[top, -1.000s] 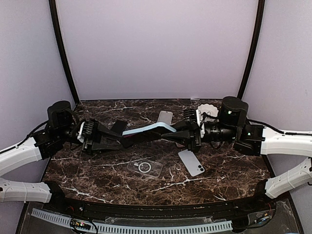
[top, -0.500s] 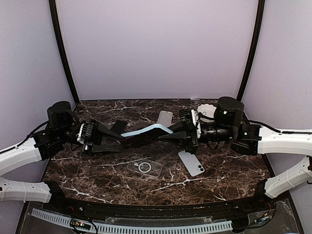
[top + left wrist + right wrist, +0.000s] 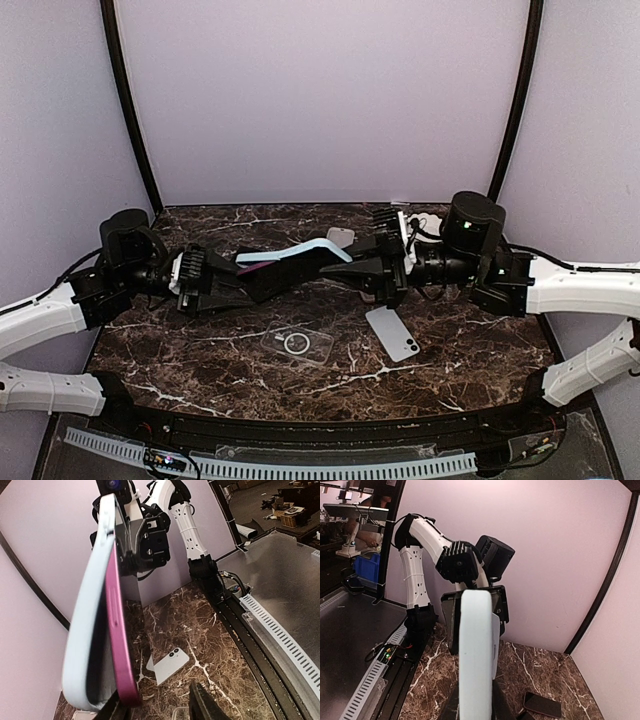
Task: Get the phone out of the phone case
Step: Remove the phone from the bottom corners of the phone case, then pass from the right arm to the left
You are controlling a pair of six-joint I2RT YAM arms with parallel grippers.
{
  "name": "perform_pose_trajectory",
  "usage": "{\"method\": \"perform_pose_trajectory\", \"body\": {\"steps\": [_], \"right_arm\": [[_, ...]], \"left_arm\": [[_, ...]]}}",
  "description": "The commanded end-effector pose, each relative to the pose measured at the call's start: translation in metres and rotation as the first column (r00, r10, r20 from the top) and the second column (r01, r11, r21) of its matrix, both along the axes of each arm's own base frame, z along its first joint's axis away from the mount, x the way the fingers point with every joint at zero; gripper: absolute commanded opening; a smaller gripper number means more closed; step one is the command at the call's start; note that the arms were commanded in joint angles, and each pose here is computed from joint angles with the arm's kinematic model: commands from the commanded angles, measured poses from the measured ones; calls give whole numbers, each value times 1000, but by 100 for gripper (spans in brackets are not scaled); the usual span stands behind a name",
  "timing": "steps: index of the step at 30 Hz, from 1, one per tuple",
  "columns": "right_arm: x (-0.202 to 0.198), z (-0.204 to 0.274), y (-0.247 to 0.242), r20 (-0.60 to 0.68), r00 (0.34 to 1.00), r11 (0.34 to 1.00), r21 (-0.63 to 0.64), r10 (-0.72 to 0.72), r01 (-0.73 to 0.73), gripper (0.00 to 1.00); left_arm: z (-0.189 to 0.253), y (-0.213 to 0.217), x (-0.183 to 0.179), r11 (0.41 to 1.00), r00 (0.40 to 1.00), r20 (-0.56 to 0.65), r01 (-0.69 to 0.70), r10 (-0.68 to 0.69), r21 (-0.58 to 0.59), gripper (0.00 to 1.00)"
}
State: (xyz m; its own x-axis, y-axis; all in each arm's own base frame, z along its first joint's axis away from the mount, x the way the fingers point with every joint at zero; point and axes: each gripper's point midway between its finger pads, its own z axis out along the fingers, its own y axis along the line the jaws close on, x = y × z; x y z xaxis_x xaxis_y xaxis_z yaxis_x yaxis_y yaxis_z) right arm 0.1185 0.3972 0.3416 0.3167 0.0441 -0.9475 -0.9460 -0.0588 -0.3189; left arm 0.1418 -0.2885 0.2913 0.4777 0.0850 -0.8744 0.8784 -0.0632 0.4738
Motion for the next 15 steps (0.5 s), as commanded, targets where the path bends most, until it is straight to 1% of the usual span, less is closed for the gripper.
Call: {"method": "perform_pose_trajectory", "body": {"steps": [1,5,10,15], "right_arm": [[-31,76,-11,136,987,968,223,89,-118,0],[-28,69,-8,128,988,972,207,81,-107,0],[-22,64,-2,122,991,977,200,46,-70,0],[-17,60,2,116,993,980,193,27,-49,0]], "left_arm": [[-3,0,17,996,996,2,-88,88,25,43],[2,0,11,998,998,0,-61,61,7,43],[20,4,-5,998,1000,17,5,-4,-59,42],[26,6,-14,996,999,30,35,-33,-80,42]]}}
